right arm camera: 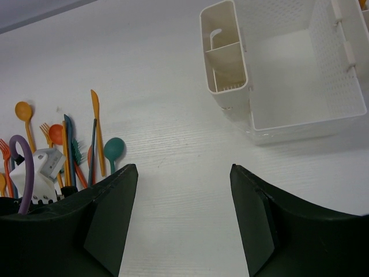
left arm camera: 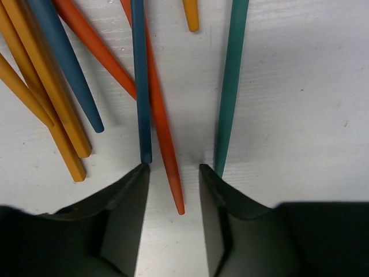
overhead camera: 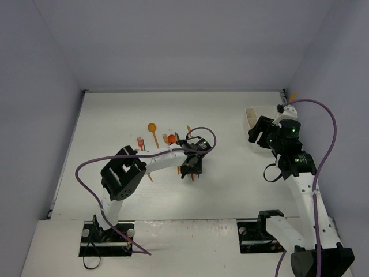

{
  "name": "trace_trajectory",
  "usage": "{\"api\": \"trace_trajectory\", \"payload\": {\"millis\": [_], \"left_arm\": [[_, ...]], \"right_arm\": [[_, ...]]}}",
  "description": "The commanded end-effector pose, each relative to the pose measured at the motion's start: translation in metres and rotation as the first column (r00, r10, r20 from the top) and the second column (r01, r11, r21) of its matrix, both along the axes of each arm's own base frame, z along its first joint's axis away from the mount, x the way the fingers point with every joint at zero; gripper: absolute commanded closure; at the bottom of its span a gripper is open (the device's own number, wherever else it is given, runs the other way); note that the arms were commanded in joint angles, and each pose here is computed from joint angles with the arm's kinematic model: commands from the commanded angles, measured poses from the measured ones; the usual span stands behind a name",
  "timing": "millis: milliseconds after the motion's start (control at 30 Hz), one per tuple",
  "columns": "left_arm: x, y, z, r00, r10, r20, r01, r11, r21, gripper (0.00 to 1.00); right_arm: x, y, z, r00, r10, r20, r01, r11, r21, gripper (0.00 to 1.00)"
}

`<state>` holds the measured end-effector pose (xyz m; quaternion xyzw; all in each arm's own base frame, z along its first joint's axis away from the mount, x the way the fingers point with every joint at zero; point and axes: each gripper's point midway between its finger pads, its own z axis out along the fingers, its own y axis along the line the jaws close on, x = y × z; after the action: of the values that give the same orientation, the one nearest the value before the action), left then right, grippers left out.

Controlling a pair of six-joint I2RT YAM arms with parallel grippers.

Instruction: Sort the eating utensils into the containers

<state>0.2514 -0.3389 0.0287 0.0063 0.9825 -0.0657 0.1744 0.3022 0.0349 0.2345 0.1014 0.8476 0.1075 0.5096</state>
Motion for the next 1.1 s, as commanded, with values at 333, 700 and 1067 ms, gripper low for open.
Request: {"api": "trace_trajectory", "payload": {"millis": [333,700,1067], "left_arm": [[0.002,0.009,-0.002,0.999,0.027,-0.02,-0.027,0.999,0.018,1.0],[-0.016,0.04,0.052,0.998,-0.055,0.042,0.054,0.998,0.013,1.0],[-0.014,0.023,0.1,0.96,-0.212,0.181,0.236,0.964,-0.121,1.0]], "right_arm": [[0.005,0.011,0.011,0.998,0.04,0.052,-0.041,0.999,0.009,0.37],[0.006,0.024,0.023,0.992,0.102,0.072,-0.105,0.994,0.033,0.36],[0.006,0.056,0.031,0.966,0.247,0.072,-0.253,0.963,0.09,0.34]]}}
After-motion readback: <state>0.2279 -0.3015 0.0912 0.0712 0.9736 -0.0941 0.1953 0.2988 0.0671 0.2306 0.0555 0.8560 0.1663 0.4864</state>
